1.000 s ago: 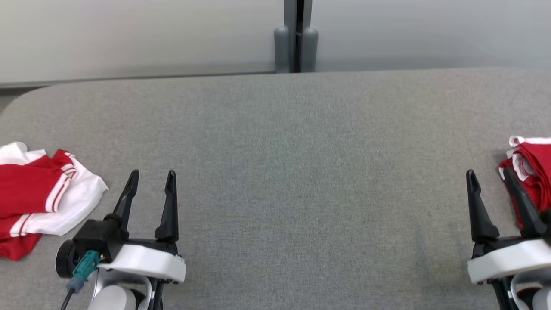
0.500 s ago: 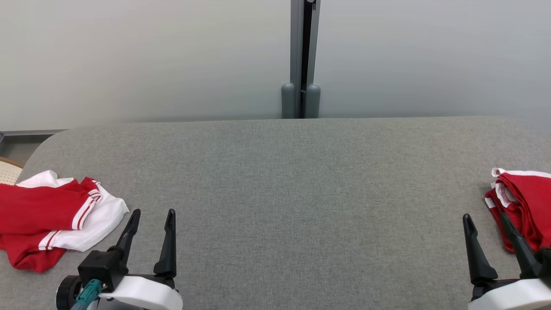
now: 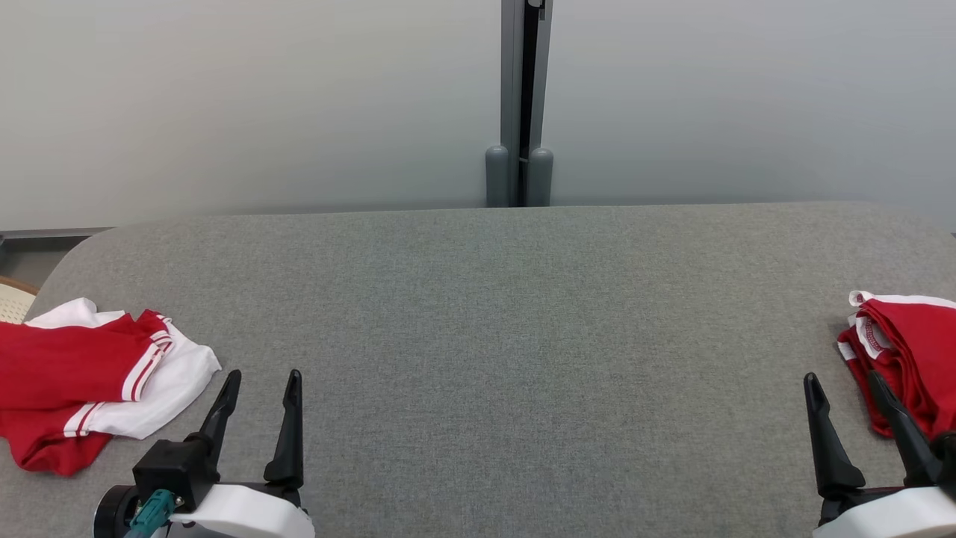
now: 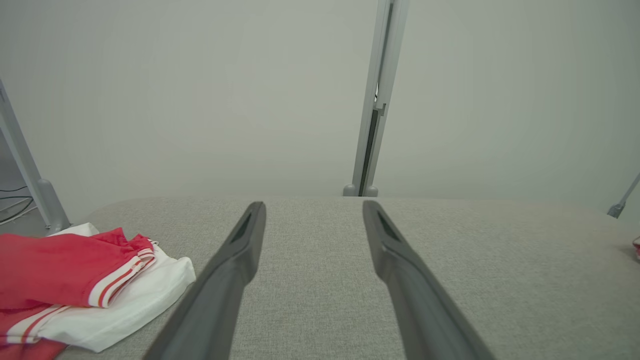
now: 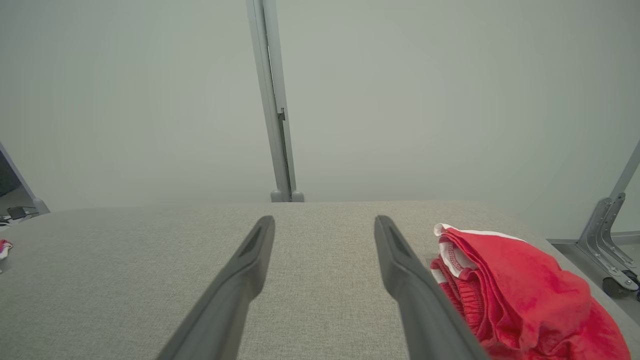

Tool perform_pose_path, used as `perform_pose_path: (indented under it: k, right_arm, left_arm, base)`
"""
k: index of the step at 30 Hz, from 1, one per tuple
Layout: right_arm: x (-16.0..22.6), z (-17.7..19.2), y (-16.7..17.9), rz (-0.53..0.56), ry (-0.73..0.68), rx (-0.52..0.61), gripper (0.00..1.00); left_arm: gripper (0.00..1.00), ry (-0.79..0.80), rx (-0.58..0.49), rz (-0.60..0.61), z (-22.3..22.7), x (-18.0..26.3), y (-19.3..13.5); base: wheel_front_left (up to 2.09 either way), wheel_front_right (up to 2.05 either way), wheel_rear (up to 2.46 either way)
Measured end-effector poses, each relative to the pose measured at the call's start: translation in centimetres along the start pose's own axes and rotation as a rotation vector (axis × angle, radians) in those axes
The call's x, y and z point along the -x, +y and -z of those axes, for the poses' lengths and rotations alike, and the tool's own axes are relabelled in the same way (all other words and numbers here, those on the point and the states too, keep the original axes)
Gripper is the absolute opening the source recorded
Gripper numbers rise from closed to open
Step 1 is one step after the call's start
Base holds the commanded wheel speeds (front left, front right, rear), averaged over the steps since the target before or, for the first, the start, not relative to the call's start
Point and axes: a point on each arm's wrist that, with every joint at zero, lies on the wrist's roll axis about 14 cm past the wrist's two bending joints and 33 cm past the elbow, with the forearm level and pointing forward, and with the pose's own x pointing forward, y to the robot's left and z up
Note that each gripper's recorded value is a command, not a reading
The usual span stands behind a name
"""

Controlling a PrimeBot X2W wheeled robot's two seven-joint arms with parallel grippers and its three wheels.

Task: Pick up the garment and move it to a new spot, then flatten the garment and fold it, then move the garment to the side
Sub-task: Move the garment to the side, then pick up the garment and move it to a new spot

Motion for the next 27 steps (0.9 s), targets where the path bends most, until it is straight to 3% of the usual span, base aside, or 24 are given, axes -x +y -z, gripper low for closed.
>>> perform_pose_path:
  k: [16,27]
  right_arm:
    - [-0.4,-0.3,0.5,-0.018,-0.007,0.005,1.00]
    - [-3.2,-1.2,5.8,-0.199,-0.012,0.042,1.00]
  left_arm:
    - [1.00,-0.010,-0.001,-0.032,-0.4,0.5,0.8]
    - [1.00,-0.074,0.005,-0.200,-2.3,2.5,6.0]
  base:
    - [0.00,0.00,0.00]
    - [0.00,0.00,0.00]
